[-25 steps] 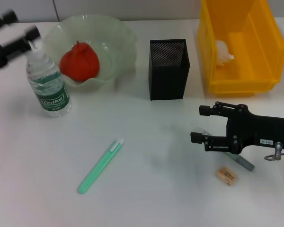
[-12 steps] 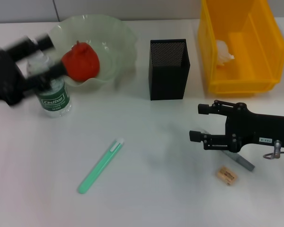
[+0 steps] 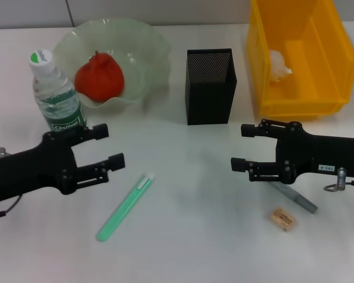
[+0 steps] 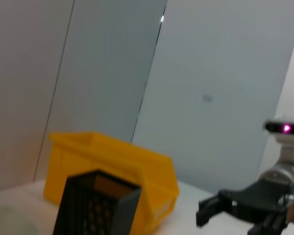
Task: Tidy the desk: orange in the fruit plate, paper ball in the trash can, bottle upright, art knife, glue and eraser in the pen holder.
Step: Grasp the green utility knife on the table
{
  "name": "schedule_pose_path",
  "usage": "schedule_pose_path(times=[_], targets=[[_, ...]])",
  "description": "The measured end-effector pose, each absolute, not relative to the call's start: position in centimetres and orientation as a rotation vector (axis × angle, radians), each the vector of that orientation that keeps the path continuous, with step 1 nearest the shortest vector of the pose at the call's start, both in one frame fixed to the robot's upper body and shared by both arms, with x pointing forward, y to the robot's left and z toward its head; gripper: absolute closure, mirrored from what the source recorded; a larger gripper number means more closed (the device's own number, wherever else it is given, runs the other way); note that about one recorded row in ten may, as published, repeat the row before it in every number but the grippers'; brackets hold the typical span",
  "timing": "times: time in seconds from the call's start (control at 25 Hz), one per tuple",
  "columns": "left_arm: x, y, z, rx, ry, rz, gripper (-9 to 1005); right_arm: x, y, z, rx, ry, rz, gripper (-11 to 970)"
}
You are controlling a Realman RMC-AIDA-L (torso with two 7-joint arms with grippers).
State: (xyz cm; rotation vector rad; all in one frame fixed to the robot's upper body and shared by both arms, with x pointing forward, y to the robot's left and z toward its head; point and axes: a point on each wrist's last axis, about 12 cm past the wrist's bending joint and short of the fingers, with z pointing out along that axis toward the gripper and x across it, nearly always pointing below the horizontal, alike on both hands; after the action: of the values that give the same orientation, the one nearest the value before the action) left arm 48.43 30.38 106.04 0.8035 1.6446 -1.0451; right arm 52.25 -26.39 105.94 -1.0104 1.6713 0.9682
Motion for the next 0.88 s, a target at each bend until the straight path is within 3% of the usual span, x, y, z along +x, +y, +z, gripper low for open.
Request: schedule_pose_path(times=[0.16,0.48,0.88], targets=[[49.0,30.0,106.2,0.811,1.702,-1.056,217,52.3,-26.4,105.9,-1.005,1.677,0.97,147],[51.8,29.3,109.8,0.891,1.9,-1.079,222,52.3,-26.4,105.9,-0.995,1.693,0.978,147],[55.5,26.1,114.1,1.067,2.308,-0.918,223,52.0,-26.2,105.6,-1.046,1.711,0.992,147]])
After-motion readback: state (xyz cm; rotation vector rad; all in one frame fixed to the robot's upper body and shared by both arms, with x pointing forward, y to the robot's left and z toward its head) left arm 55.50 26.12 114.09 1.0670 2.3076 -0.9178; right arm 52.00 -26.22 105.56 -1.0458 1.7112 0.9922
